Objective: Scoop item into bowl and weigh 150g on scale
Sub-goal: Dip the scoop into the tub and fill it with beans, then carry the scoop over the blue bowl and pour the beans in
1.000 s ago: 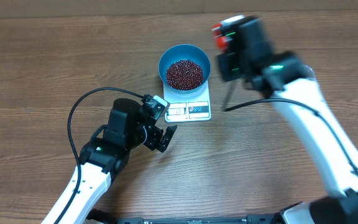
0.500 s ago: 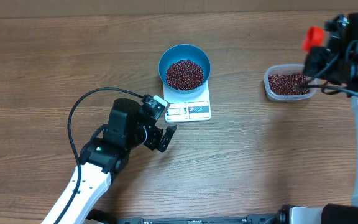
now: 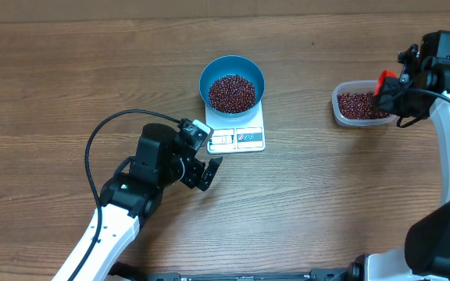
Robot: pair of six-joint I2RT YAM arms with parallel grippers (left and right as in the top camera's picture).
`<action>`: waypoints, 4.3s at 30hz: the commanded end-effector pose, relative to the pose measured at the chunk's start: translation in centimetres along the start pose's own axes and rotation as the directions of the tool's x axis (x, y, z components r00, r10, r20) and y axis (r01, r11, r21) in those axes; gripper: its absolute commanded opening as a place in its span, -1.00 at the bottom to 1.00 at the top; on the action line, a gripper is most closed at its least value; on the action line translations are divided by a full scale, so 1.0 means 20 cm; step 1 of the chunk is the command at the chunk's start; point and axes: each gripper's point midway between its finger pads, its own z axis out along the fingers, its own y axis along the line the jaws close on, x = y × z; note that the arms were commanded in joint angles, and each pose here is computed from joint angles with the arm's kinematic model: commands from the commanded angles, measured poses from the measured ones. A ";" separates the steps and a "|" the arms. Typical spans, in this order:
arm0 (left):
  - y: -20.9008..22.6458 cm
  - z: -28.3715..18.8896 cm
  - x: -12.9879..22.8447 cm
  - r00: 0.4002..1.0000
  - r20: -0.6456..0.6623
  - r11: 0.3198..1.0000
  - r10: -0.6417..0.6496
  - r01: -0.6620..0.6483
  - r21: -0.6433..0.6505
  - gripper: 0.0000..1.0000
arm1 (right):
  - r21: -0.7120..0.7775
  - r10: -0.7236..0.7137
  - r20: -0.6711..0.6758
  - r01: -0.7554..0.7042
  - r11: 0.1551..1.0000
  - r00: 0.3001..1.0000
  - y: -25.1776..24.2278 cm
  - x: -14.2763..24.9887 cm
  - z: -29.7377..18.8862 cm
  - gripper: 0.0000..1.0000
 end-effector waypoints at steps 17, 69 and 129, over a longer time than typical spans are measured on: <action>0.00 -0.01 -0.05 1.000 0.019 1.000 -0.008 0.008 0.006 0.99 | -0.003 -0.018 -0.172 0.018 1.000 0.985 -0.03 0.10 0.36 -0.93; 0.00 -0.01 -0.05 1.000 0.019 1.000 -0.008 0.008 0.006 0.99 | -0.511 0.052 -0.207 -0.153 0.846 0.977 0.13 0.09 0.32 -0.93; 0.00 -0.01 -0.05 1.000 0.019 1.000 -0.008 0.008 0.007 0.99 | -0.818 -0.297 -0.073 0.114 0.564 0.952 1.07 0.09 -0.15 -0.93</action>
